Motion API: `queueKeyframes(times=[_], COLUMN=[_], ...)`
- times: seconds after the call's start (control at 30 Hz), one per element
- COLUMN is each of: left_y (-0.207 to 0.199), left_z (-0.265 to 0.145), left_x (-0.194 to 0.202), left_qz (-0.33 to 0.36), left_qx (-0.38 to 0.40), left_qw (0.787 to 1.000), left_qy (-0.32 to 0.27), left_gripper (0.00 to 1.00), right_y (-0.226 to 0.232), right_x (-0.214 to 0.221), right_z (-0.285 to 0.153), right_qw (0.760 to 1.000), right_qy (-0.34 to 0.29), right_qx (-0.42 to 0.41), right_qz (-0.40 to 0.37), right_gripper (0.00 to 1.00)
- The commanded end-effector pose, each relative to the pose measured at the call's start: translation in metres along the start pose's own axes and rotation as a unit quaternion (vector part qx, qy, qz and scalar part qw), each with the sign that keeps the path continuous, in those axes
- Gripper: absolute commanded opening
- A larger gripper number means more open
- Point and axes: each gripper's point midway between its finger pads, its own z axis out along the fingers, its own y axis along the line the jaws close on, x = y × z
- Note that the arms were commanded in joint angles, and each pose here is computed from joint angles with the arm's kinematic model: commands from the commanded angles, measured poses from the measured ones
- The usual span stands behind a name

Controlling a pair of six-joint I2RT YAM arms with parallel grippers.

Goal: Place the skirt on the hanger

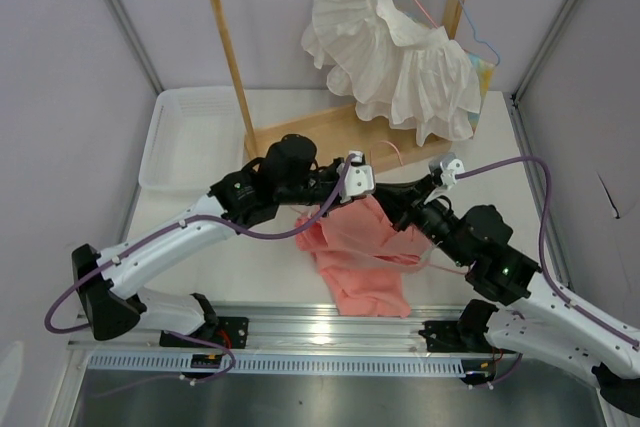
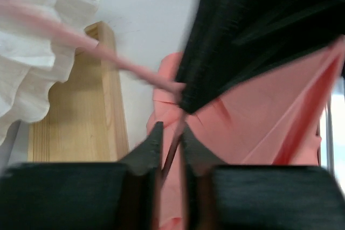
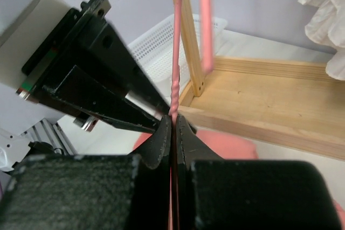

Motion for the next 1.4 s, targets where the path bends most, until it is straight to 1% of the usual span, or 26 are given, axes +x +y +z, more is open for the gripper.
queueKeyframes(times=[0.0, 0.07, 0.13, 0.33, 0.4, 0.5, 0.53, 0.57, 0.6, 0.63, 0.67, 0.7, 0.73, 0.77, 0.8, 0.9, 0.97, 1.03, 1.07, 1.13, 1.17, 1.2, 1.23, 1.27, 1.33, 1.37], left_y=[-0.015, -0.017, -0.016, 0.002, 0.010, 0.021, 0.019, 0.024, 0.033, 0.033, 0.038, 0.047, 0.048, 0.055, 0.059, 0.072, 0.085, 0.095, 0.102, 0.113, 0.125, 0.132, 0.141, 0.156, 0.169, 0.178], left_z=[-0.004, -0.011, -0.020, -0.053, -0.070, -0.084, -0.083, -0.084, -0.089, -0.087, -0.091, -0.096, -0.097, -0.107, -0.105, -0.113, -0.121, -0.124, -0.134, -0.135, -0.154, -0.160, -0.153, -0.185, -0.192, -0.208], left_x=[-0.023, -0.032, -0.041, -0.070, -0.087, -0.105, -0.095, -0.100, -0.103, -0.093, -0.098, -0.099, -0.096, -0.107, -0.106, -0.108, -0.108, -0.107, -0.115, -0.114, -0.132, -0.131, -0.123, -0.148, -0.147, -0.158], left_qz=[-0.024, -0.049, -0.055, -0.100, -0.109, -0.118, -0.126, -0.127, -0.127, -0.131, -0.130, -0.131, -0.134, -0.132, -0.138, -0.149, -0.161, -0.185, -0.191, -0.216, -0.229, -0.243, -0.270, -0.271, -0.291, -0.291], left_qx=[0.031, 0.031, 0.021, -0.021, -0.038, -0.058, -0.057, -0.063, -0.086, -0.088, -0.100, -0.124, -0.129, -0.143, -0.152, -0.185, -0.218, -0.242, -0.257, -0.285, -0.311, -0.329, -0.343, -0.375, -0.404, -0.429], left_qw=[0.999, 0.997, 0.996, 0.990, 0.986, 0.984, 0.986, 0.986, 0.984, 0.986, 0.985, 0.982, 0.981, 0.979, 0.978, 0.971, 0.962, 0.952, 0.947, 0.933, 0.920, 0.910, 0.898, 0.880, 0.861, 0.845], left_qy=[-0.035, -0.046, -0.062, -0.102, -0.119, -0.123, -0.095, -0.091, -0.087, -0.063, -0.062, -0.058, -0.047, -0.058, -0.050, -0.034, -0.030, -0.030, -0.041, -0.041, -0.071, -0.070, -0.061, -0.105, -0.108, -0.130], left_gripper=[0.02, 0.00, 0.00, 0.00, 0.00, 0.00, 0.00, 0.00, 0.00, 0.00, 0.00, 0.00, 0.00, 0.00, 0.00, 0.00, 0.00, 0.00, 0.00, 0.00, 0.00, 0.00, 0.00, 0.00, 0.00, 0.00], right_y=[0.009, 0.004, -0.002, -0.020, -0.027, -0.034, -0.038, -0.039, -0.042, -0.045, -0.047, -0.049, -0.050, -0.054, -0.057, -0.062, -0.065, -0.074, -0.078, -0.083, -0.085, -0.086, -0.088, -0.087, -0.088, -0.087], right_x=[-0.064, -0.069, -0.068, -0.070, -0.069, -0.067, -0.067, -0.066, -0.062, -0.063, -0.064, -0.064, -0.069, -0.069, -0.069, -0.080, -0.090, -0.092, -0.105, -0.114, -0.122, -0.128, -0.133, -0.145, -0.153, -0.156], right_z=[0.000, 0.002, 0.006, 0.018, 0.020, 0.024, 0.025, 0.026, 0.024, 0.024, 0.023, 0.024, 0.024, 0.024, 0.024, 0.024, 0.021, 0.014, 0.008, 0.000, -0.005, -0.008, -0.012, -0.017, -0.018, -0.019], right_qw=[0.996, 0.996, 0.996, 0.995, 0.993, 0.991, 0.990, 0.990, 0.989, 0.988, 0.987, 0.987, 0.986, 0.984, 0.983, 0.979, 0.976, 0.969, 0.964, 0.957, 0.955, 0.952, 0.949, 0.948, 0.945, 0.944], right_qy=[-0.085, -0.086, -0.080, -0.060, -0.051, -0.040, -0.040, -0.037, -0.026, -0.029, -0.028, -0.027, -0.031, -0.030, -0.026, -0.031, -0.036, -0.032, -0.045, -0.051, -0.053, -0.057, -0.062, -0.067, -0.067, -0.064], right_qx=[-0.004, 0.012, 0.030, 0.084, 0.107, 0.128, 0.136, 0.139, 0.146, 0.153, 0.155, 0.160, 0.166, 0.177, 0.184, 0.203, 0.213, 0.246, 0.264, 0.285, 0.293, 0.300, 0.309, 0.312, 0.321, 0.323], right_qz=[0.016, 0.012, 0.009, 0.007, 0.010, 0.006, 0.004, 0.002, -0.002, -0.002, -0.005, -0.008, -0.008, -0.010, -0.012, -0.013, -0.010, -0.009, -0.002, 0.002, 0.006, 0.008, 0.010, 0.011, 0.008, 0.006], right_gripper=[0.00, 0.00, 0.00, 0.00, 0.00, 0.00, 0.00, 0.03, 0.11, 0.14, 0.16, 0.21, 0.24, 0.30, 0.40, 0.55, 0.60, 0.65, 0.67, 0.69, 0.70, 0.71, 0.71, 0.71, 0.71, 0.72])
